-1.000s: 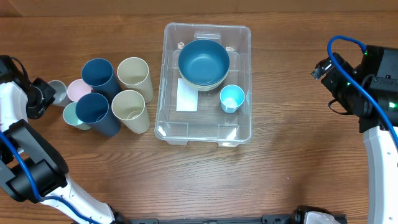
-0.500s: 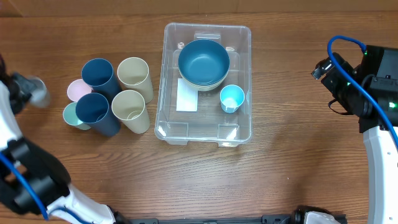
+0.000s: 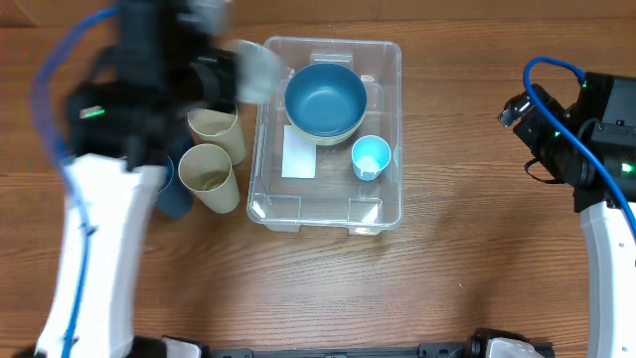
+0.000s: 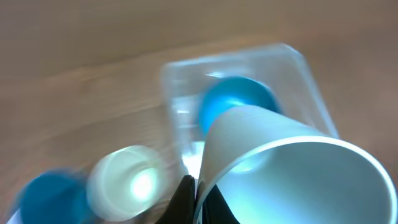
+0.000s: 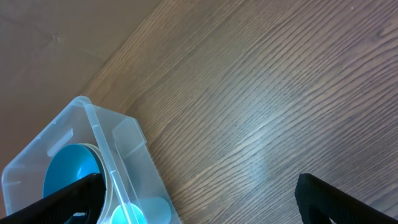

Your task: Pack container

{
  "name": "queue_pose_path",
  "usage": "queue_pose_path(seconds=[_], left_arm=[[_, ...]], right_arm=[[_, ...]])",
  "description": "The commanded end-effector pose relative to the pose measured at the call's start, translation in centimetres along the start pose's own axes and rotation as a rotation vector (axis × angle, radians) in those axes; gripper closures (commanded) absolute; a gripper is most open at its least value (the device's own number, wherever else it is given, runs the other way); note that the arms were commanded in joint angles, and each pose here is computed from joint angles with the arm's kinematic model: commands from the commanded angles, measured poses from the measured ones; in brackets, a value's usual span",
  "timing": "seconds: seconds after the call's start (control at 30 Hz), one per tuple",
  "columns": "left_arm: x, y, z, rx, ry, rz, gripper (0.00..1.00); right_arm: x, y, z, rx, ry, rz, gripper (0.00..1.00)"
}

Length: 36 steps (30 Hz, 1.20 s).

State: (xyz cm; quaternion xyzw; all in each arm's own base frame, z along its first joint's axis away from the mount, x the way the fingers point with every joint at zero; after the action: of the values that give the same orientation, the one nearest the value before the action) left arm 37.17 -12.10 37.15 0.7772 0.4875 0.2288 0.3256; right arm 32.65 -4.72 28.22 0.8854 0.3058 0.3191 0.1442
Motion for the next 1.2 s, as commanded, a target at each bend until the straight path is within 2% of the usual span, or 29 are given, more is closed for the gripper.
queue_pose_path(seconds=[0.0,0.2,0.37,0.57,0.63,0.7,0.77,0.9,0.97,1.0,1.07,1.17], left_arm=[[-6.4,-0.7,5.9,0.086,-0.149,0.263,0.96],[-12.8,-3.8,14.5,0.214,-0.264,0.433,0.96],[-15.1,-5.5,16.8,0.266,-0.298,0.486,0.96],[-15.4,-6.6,18.9,0.297,-0.304,0.486,0.96],[-15.4,-6.7,18.9,0.3,-0.304,0.486,0.87],[-15.4,-6.5,18.9,0.296,-0.301,0.482,0.59],[-15.0,-5.9,18.7,0.283,-0.268,0.466,0.19],[-12.3,-1.2,14.9,0.231,-0.079,0.337,0.17],[-9.3,0.5,11.5,0.231,0.076,0.251,0.12],[-6.6,1.5,8.8,0.229,0.182,0.189,0.07],[-3.1,2.0,5.8,0.227,0.279,0.103,0.0],[4.9,0.5,1.4,0.26,0.397,-0.167,0.0]], right_arm=[[0.3,0.4,-0.3,-0.013,0.011,0.005,0.0],[0.3,0.4,-0.3,-0.012,0.012,0.005,0.0],[0.3,0.4,-0.3,-0.013,0.011,0.005,0.0],[0.3,0.4,-0.3,-0.013,0.011,0.005,0.0],[0.3,0.4,-0.3,-0.012,0.012,0.005,0.0],[0.3,0.4,-0.3,-0.013,0.011,0.005,0.0],[0.3,0.4,-0.3,-0.012,0.012,0.005,0.0],[0.3,0.4,-0.3,-0.013,0.011,0.005,0.0],[0.3,0.4,-0.3,-0.012,0.012,0.005,0.0],[0.3,0.4,-0.3,-0.013,0.011,0.005,0.0],[0.3,0.4,-0.3,-0.012,0.012,0.005,0.0],[0.3,0.4,-0.3,-0.013,0.012,0.005,0.0]])
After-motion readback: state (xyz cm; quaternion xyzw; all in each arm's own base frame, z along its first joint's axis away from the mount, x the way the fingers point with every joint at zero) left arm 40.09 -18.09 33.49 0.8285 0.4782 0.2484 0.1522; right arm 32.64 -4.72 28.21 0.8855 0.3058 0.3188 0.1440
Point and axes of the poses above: each gripper's point midway between its finger pads, its own z axis out along the fingers, its own x axis along the line the jaws close on, y = z × x, the point moved 3 cm from there along -z, back along the fingers, and after that the axes turned 8 degrees about z, right-handed, at the moved point
